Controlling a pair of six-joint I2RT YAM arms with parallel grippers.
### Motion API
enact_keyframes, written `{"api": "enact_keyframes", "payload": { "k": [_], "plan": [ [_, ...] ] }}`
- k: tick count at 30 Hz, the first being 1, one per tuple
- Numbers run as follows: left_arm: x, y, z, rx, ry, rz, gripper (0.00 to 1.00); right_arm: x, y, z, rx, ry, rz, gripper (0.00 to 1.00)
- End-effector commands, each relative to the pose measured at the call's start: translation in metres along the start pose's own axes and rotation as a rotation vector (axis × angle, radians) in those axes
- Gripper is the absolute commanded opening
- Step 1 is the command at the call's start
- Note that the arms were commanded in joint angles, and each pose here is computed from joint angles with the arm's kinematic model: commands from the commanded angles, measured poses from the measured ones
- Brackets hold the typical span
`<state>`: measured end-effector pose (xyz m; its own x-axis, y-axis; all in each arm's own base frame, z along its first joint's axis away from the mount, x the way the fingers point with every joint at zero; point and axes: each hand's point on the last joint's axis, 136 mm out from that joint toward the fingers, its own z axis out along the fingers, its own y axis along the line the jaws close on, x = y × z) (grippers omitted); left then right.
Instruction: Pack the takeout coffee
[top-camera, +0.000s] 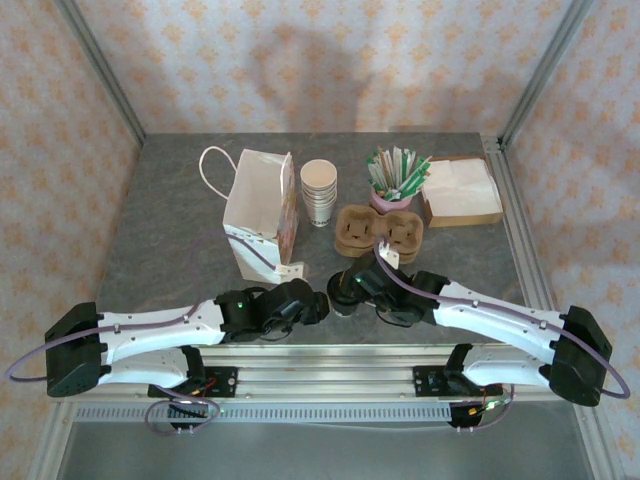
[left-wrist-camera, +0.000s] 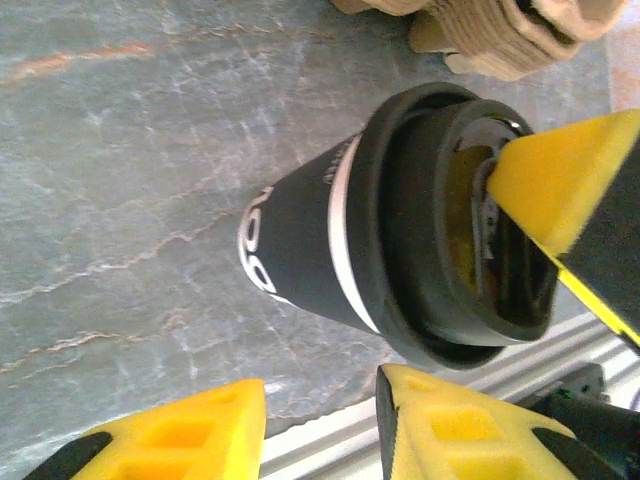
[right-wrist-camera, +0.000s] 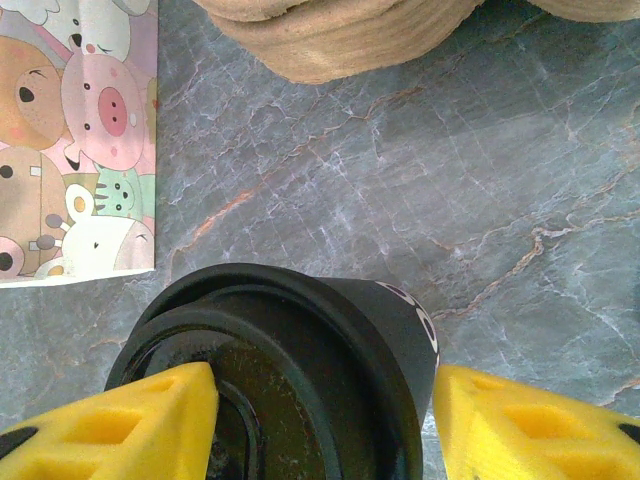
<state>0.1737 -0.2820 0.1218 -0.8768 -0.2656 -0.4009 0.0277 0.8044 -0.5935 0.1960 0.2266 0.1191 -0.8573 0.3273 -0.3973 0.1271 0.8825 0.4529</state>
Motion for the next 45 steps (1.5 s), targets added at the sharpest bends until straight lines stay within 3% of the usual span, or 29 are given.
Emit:
{"api": "enact_keyframes", "payload": {
  "k": [1, 17, 33, 45],
  "plan": [
    [-0.002, -0.016, 0.001, 0.087, -0.004, -0.045, 0.36, 0.024, -0.054, 0.007, 0.211, 0.094, -0.069, 0.58],
    [0.000, 0.004, 0.021, 0.051, -0.016, -0.090, 0.36, 0.027, -0.053, 0.008, 0.205, 0.106, -0.065, 0.57],
    [-0.007, 0.001, 0.015, 0.080, -0.052, -0.120, 0.36, 0.030, -0.055, 0.014, 0.221, 0.118, -0.068, 0.57],
    [-0.011, 0.007, 0.019, 0.117, -0.091, -0.219, 0.36, 0.032, -0.057, 0.014, 0.226, 0.127, -0.059, 0.57]
  ]
}}
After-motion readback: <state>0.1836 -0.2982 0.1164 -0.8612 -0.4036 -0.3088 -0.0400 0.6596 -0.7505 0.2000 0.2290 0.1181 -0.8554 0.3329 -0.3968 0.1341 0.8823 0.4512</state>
